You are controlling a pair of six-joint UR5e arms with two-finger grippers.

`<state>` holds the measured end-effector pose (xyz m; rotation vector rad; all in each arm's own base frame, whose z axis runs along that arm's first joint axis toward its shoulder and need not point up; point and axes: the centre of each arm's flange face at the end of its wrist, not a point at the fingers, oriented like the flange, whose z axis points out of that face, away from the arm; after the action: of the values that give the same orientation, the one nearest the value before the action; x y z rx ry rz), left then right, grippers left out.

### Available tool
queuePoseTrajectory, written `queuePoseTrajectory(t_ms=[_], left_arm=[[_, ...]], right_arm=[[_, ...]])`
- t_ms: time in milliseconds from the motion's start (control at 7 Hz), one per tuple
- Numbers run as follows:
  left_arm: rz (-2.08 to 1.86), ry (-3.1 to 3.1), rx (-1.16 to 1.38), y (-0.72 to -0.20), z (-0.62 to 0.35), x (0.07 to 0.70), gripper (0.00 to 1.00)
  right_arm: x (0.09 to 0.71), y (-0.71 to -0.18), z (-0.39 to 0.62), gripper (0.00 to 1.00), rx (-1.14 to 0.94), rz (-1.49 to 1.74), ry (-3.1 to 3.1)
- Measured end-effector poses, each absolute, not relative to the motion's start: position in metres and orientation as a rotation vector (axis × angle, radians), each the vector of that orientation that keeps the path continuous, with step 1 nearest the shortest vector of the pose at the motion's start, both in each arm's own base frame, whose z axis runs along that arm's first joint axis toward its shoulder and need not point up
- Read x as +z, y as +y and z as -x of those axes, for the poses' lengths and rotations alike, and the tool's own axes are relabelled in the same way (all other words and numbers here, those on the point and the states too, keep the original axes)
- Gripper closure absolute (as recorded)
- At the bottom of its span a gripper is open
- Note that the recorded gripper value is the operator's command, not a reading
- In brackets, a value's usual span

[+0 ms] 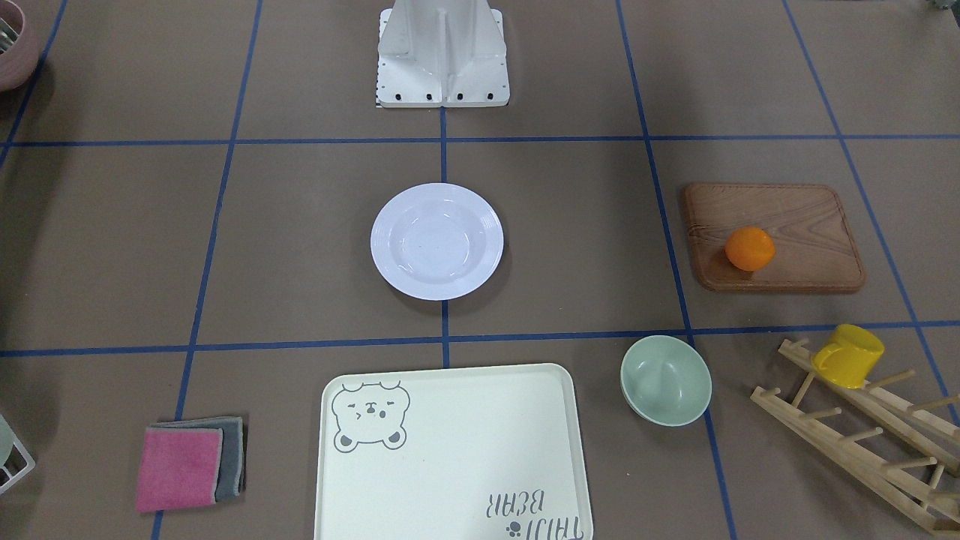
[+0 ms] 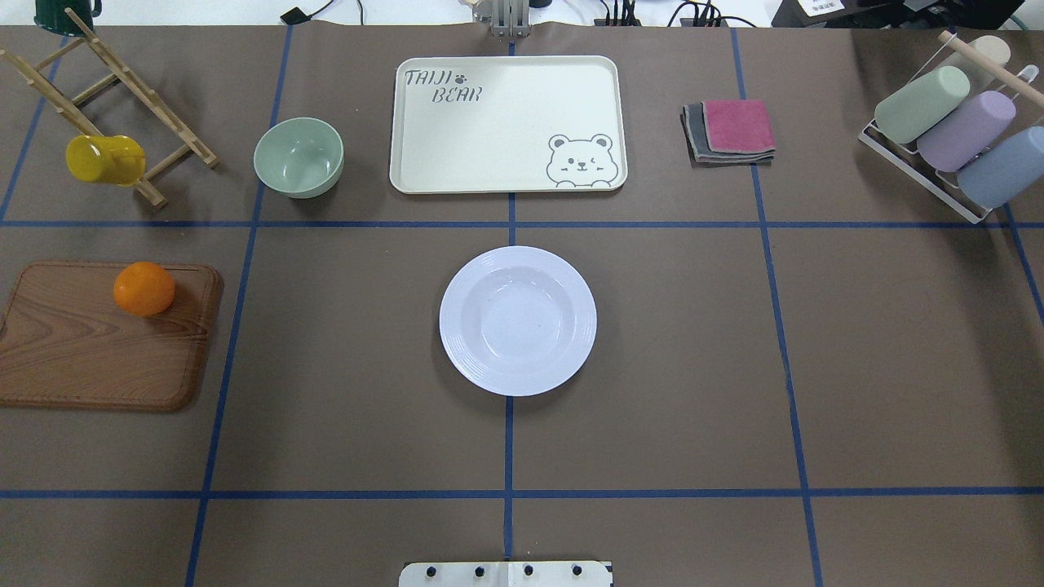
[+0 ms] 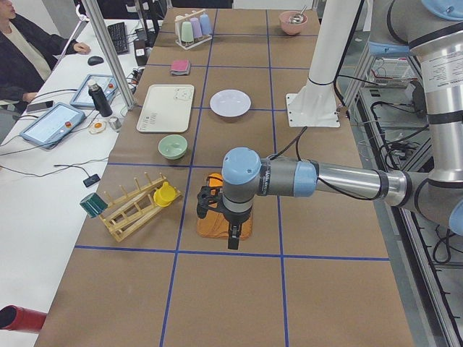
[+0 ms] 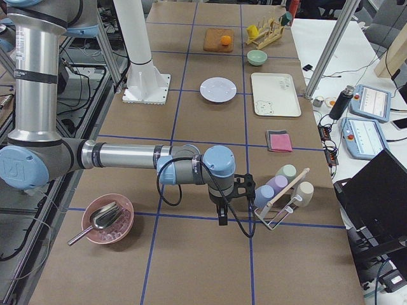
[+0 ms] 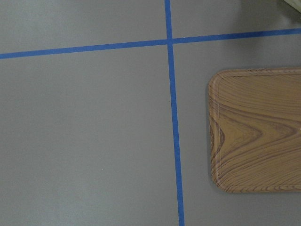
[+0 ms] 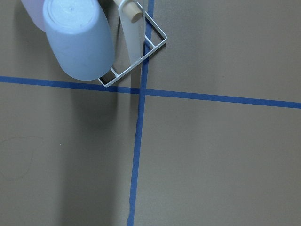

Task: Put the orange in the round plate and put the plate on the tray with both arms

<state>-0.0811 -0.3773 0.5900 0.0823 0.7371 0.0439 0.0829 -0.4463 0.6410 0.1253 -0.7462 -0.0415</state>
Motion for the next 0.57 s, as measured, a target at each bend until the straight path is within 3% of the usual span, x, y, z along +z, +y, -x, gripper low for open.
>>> queuePoseTrajectory(t_ms=[571], left_arm=[[-0.114,0.770,0.057,-0.378,0.078,0.572,0.01]], right_arm=[[0.635,-0.447,-0.082,0.00,-0.055,-0.144,-0.744]])
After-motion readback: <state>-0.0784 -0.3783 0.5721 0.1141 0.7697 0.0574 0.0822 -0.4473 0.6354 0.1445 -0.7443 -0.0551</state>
